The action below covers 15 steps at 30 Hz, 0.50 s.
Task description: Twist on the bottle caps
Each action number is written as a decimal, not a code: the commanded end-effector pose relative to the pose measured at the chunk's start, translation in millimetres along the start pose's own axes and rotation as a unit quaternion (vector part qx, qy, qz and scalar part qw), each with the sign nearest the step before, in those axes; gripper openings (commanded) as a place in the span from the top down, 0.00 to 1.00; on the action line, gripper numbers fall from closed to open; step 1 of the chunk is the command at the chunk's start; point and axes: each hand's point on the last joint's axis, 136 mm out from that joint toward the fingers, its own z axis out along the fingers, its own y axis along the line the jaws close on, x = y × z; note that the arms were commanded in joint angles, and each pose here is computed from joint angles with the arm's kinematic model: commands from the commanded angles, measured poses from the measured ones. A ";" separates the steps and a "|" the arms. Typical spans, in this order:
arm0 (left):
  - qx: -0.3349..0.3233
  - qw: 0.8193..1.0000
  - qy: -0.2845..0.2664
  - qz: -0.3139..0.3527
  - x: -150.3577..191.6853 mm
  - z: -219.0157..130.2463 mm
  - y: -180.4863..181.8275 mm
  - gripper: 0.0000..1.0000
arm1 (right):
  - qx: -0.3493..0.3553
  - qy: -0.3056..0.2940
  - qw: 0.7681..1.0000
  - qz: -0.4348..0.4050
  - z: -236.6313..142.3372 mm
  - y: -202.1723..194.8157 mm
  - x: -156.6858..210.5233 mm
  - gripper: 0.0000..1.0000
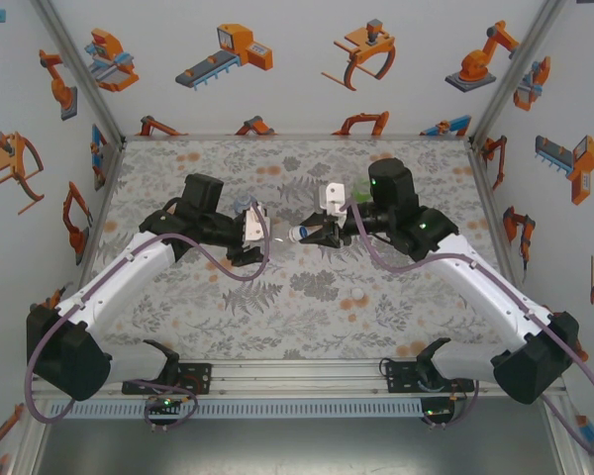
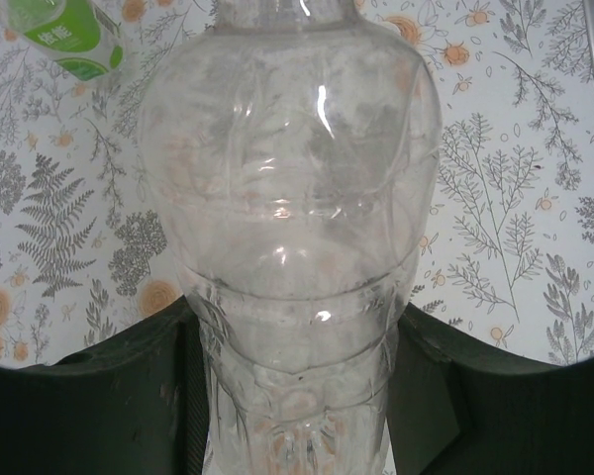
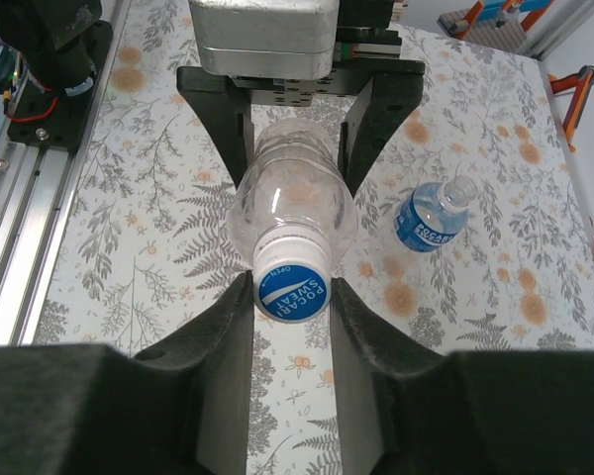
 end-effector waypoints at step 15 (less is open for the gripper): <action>-0.033 0.999 0.007 -0.002 -0.1 1.3 16.9 1.00 | 0.184 0.015 0.657 0.731 16.9 -67.8 76.4 1.00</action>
